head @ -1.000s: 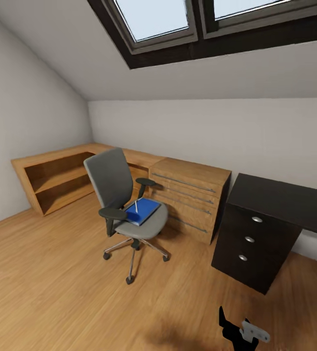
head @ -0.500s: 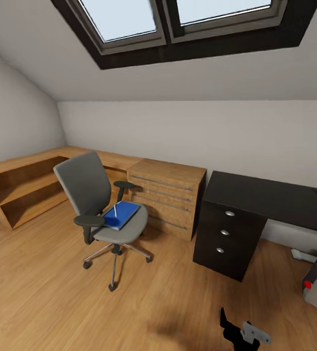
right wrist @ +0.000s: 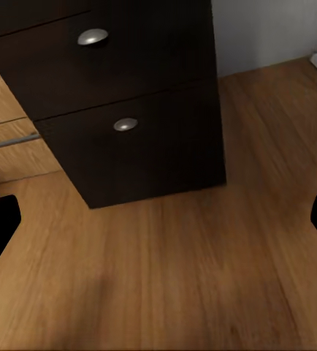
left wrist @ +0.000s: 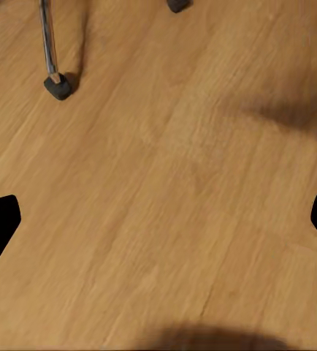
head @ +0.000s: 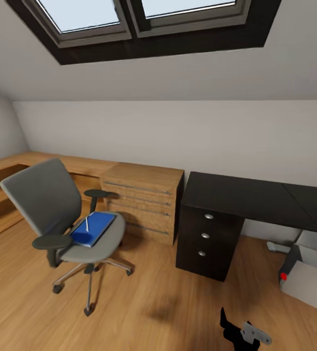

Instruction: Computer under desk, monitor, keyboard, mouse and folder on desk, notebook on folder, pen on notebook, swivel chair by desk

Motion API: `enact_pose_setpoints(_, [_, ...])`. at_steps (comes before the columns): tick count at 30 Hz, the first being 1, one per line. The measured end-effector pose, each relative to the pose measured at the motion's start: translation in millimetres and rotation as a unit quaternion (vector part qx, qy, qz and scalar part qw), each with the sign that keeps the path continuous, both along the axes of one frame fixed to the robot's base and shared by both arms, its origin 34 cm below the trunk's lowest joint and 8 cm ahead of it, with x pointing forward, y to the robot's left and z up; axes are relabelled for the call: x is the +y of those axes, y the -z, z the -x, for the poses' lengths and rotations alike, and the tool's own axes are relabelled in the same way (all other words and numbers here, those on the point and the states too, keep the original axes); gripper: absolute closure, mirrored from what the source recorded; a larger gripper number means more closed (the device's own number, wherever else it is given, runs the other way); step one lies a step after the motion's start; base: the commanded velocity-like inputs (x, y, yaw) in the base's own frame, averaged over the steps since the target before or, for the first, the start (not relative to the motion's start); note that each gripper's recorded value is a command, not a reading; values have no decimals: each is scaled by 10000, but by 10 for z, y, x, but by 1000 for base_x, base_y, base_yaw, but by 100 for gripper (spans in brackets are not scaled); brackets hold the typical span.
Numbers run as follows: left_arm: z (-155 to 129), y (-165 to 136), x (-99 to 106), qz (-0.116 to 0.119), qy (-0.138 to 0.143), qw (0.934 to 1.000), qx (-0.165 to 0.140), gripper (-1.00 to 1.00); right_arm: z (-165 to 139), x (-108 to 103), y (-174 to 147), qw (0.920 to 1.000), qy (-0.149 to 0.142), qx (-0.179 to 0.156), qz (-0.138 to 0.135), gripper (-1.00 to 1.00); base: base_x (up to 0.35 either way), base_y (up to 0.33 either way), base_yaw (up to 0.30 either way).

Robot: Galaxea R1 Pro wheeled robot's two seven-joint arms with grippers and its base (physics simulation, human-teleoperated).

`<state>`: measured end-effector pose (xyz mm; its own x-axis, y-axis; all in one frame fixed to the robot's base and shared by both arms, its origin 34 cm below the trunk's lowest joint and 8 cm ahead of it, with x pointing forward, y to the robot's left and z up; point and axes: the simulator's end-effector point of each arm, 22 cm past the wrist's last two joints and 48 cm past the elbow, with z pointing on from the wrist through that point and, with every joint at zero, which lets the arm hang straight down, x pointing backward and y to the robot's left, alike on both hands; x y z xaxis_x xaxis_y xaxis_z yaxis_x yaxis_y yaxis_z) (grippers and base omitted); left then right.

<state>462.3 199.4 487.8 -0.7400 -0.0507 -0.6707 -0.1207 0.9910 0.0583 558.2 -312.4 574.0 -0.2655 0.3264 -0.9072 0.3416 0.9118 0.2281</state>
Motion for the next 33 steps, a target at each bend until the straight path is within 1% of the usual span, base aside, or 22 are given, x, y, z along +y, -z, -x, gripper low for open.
enact_pose_setpoints(9, [5,3,-6,4,1,10000,4,-100,0,0,0,10000,-1,0,0,-100,308,0,-295])
enact_pose_setpoints(14, [3,3,-6,4,1,10000,2,-100,-1,1,2,10000,-2,2,1,-100,201,0,-295])
enact_pose_setpoints(33, [87,52,15,-22,11,10000,74,-100,-3,8,4,10000,-14,3,2,-100,20,0,-296])
